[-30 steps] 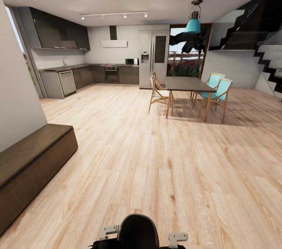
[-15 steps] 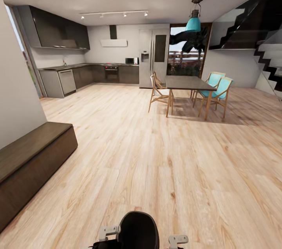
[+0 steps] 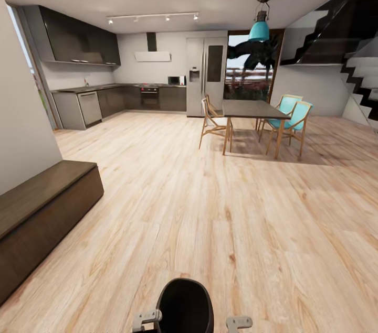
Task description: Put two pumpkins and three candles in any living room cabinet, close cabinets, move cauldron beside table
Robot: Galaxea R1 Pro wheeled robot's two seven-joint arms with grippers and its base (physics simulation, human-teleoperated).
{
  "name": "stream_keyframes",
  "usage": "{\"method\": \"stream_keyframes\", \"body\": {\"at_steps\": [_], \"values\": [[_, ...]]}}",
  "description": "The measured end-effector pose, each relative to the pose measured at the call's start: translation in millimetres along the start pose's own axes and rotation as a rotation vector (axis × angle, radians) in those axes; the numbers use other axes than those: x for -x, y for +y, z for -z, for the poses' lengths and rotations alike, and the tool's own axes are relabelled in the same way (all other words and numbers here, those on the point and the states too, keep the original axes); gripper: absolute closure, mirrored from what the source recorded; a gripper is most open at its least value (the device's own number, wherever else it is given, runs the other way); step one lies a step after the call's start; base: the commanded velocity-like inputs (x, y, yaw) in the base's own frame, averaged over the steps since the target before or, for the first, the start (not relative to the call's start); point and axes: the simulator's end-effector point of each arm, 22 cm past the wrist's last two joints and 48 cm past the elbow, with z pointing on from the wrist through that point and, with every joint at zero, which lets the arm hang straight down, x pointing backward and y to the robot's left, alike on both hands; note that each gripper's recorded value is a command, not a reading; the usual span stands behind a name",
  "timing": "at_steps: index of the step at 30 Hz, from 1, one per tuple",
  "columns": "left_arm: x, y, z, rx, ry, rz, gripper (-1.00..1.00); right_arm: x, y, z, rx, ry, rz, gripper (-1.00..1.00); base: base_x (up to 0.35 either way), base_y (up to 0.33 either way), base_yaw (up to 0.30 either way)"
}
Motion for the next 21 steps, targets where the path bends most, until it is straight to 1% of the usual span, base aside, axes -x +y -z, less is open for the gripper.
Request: {"method": "stream_keyframes", "body": {"at_steps": [6,13,21], "values": [[-7.0,3.5,-9.7,0.001,-0.002,0.000,-1.00,-7.8,-1.3,-9.1,0.000,-0.005,0.000,-1.00,0.000,0.000,0.000],[-10.2,7.2,-21.1,0.001,-0.028,-0.003,-1.00,-17.8,-2.6,-19.7,0.000,-0.007,0.000,-1.00,0.000,0.000,0.000],[-19.9,11.1,-34.3,0.001,-0.031,-0.004,-1.00,-28.1,-4.0,-32.0,0.000,-0.016,-0.002,-1.00,0.000,0.000,0.000]]}}
